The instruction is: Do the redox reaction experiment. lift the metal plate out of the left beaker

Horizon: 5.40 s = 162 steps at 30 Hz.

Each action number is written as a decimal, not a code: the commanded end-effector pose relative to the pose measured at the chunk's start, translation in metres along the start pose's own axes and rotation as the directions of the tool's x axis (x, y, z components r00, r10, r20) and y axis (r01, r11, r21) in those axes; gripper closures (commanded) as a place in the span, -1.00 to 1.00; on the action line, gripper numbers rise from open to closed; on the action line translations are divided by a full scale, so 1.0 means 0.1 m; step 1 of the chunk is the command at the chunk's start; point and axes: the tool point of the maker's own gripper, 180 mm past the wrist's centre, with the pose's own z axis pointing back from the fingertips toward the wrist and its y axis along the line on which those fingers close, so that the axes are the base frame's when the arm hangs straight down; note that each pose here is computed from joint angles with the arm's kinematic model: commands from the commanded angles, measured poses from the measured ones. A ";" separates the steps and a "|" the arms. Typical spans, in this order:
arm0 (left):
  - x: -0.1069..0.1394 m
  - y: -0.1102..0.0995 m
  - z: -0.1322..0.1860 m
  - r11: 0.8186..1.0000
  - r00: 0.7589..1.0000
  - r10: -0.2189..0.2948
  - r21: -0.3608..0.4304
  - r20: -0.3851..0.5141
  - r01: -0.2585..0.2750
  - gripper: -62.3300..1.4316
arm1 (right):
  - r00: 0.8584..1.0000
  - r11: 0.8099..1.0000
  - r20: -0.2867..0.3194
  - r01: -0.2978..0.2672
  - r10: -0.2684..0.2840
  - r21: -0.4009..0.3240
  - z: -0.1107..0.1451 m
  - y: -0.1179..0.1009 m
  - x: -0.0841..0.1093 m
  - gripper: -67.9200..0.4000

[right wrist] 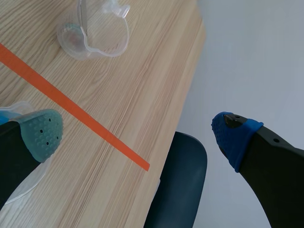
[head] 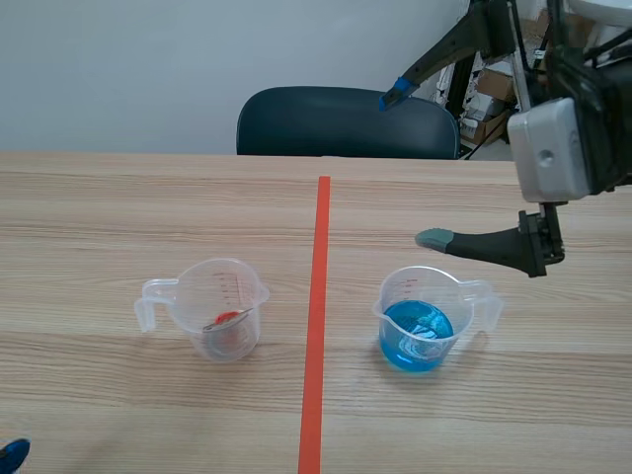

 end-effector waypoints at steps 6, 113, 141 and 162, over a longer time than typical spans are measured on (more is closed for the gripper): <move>0.20 0.07 -0.23 1.000 0.993 0.016 -0.018 0.119 -0.014 -1.00 | 0.998 0.998 0.041 0.044 -0.046 0.043 -0.11 0.08 0.11 -1.00; 0.32 -0.09 -0.25 0.987 0.992 -0.016 -0.154 0.126 0.036 -1.00 | 0.949 0.914 -0.065 0.276 -0.308 -0.297 0.33 0.27 0.17 -1.00; 0.32 -0.09 -0.25 0.987 0.992 -0.016 -0.154 0.126 0.036 -1.00 | 0.979 0.974 -0.043 0.196 -0.202 -0.113 -0.44 0.54 0.31 -1.00; 0.32 -0.09 -0.25 0.987 0.992 -0.016 -0.154 0.125 0.036 -1.00 | 0.990 0.990 -0.016 0.138 -0.138 -0.027 -1.00 0.57 0.36 -1.00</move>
